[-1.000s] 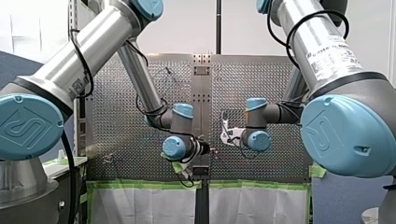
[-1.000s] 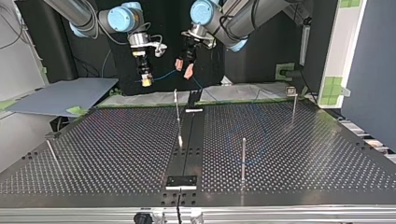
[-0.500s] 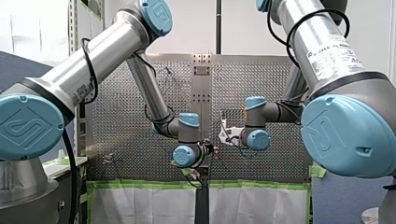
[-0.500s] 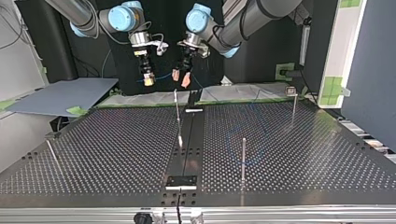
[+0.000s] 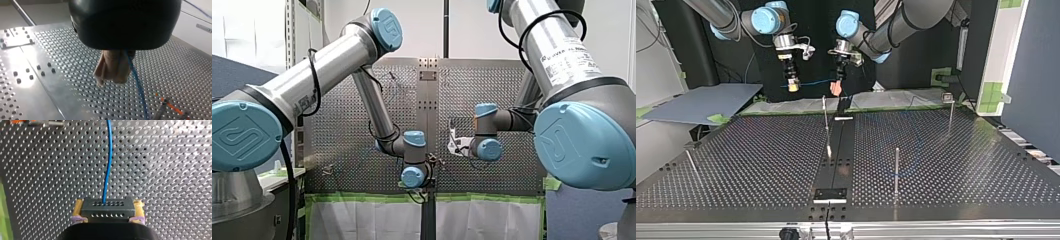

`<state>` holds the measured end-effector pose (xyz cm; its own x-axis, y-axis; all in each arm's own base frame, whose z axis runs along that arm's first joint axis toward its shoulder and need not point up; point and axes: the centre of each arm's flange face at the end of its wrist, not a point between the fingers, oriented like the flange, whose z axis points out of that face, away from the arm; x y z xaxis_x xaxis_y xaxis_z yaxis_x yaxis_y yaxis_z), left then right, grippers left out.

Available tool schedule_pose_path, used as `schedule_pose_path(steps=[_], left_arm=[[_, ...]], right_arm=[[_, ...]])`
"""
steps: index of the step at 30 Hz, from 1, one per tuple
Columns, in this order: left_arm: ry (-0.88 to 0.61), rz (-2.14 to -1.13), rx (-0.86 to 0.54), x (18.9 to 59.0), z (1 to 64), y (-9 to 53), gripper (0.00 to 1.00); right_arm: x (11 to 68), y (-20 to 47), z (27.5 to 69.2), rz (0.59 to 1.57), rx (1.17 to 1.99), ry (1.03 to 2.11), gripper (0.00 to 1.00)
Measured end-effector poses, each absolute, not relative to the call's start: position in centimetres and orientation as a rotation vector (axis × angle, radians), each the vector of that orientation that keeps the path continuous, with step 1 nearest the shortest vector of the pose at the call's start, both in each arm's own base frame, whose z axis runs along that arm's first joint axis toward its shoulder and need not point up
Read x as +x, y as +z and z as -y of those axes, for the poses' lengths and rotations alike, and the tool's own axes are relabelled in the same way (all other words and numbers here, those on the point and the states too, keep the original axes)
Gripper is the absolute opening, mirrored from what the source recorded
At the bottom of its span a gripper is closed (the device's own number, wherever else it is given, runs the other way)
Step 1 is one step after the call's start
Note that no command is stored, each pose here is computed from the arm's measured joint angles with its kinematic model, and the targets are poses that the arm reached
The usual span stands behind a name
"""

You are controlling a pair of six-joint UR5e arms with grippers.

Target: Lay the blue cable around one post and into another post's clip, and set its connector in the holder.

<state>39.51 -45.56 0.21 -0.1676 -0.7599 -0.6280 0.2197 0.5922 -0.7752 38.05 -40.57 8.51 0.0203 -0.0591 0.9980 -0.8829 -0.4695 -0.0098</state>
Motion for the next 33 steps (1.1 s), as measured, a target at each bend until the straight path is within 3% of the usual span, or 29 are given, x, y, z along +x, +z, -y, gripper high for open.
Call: schedule_pose_path(steps=[6, 14, 33], left_arm=[[-0.909, -1.462, -0.444, 39.7, 45.9, 0.6, 0.05], [-0.848, -1.490, -0.383, 39.2, 46.1, 0.4, 0.05], [-0.722, -1.584, -0.189, 38.8, 46.8, -2.3, 0.05]], right_arm=[[37.2, 8.2, 40.9, 1.003, 1.602, 1.461, 0.00], [35.9, 5.8, 41.7, 1.048, 1.590, 1.404, 0.00], [33.3, 1.5, 44.3, 1.095, 1.520, 1.391, 0.00]])
